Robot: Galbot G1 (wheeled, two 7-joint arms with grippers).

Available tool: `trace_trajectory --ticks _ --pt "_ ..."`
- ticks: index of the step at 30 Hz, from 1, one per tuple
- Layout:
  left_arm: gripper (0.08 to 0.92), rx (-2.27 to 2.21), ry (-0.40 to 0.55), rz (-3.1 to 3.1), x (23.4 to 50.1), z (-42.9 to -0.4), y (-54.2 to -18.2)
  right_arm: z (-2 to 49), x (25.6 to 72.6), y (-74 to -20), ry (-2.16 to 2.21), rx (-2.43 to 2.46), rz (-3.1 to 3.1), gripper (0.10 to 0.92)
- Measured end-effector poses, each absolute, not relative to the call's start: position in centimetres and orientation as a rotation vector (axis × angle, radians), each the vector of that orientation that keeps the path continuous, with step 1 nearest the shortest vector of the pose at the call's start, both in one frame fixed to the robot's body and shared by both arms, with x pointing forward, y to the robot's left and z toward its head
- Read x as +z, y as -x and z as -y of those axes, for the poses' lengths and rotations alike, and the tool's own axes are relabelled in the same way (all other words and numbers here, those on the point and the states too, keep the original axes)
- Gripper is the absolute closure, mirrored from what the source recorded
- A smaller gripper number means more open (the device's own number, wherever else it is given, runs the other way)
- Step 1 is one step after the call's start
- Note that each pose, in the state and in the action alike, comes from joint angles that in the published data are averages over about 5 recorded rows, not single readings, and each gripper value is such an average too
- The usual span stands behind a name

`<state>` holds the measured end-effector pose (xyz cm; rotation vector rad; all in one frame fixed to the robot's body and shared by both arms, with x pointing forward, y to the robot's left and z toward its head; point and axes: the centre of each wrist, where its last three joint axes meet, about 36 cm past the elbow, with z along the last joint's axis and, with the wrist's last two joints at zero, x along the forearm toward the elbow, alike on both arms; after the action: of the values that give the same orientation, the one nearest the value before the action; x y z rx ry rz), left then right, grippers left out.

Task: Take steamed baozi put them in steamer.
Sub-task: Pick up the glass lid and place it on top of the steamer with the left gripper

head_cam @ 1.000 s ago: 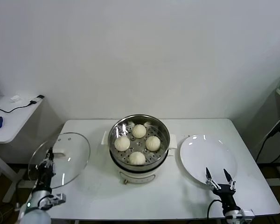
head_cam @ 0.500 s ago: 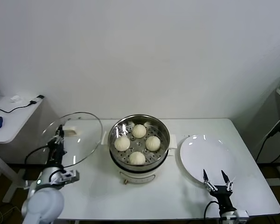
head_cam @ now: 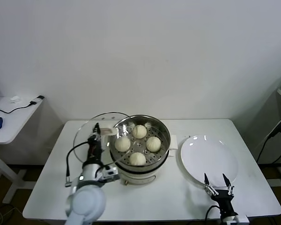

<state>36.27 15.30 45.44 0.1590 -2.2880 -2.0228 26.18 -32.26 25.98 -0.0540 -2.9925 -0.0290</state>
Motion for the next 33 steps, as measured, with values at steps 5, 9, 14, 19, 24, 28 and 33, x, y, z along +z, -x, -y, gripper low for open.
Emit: trace_trajectory --ticks 5,9,14,19,24,28,33 --pt "0.867 -2.026 -0.139 2.300 45.4 -11.4 -36.4 32.5 26.0 -26.0 0.070 -0.018 3.002 0.200" --pt "0.867 -2.031 -0.120 2.307 45.3 -8.6 -36.3 32.8 25.9 -25.8 0.081 -0.011 3.008 0.200" --pt "0.867 -2.031 -0.110 2.317 45.2 -5.6 -36.3 32.9 25.7 -25.5 0.088 -0.004 3.010 0.200" --pt "0.867 -2.040 -0.114 2.318 45.1 -3.5 -36.7 33.0 25.6 -25.2 0.090 0.003 3.013 0.200" --pt "0.867 -2.061 -0.115 2.307 44.5 -2.0 -37.3 33.4 25.5 -25.0 0.099 0.014 3.016 0.200" --pt "0.867 -2.097 -0.113 2.277 43.6 -1.4 -37.7 33.6 25.4 -24.7 0.105 0.015 3.017 0.200" --pt "0.867 -2.131 -0.117 2.228 42.4 -1.3 -38.3 33.9 25.3 -24.7 0.111 0.015 3.022 0.200"
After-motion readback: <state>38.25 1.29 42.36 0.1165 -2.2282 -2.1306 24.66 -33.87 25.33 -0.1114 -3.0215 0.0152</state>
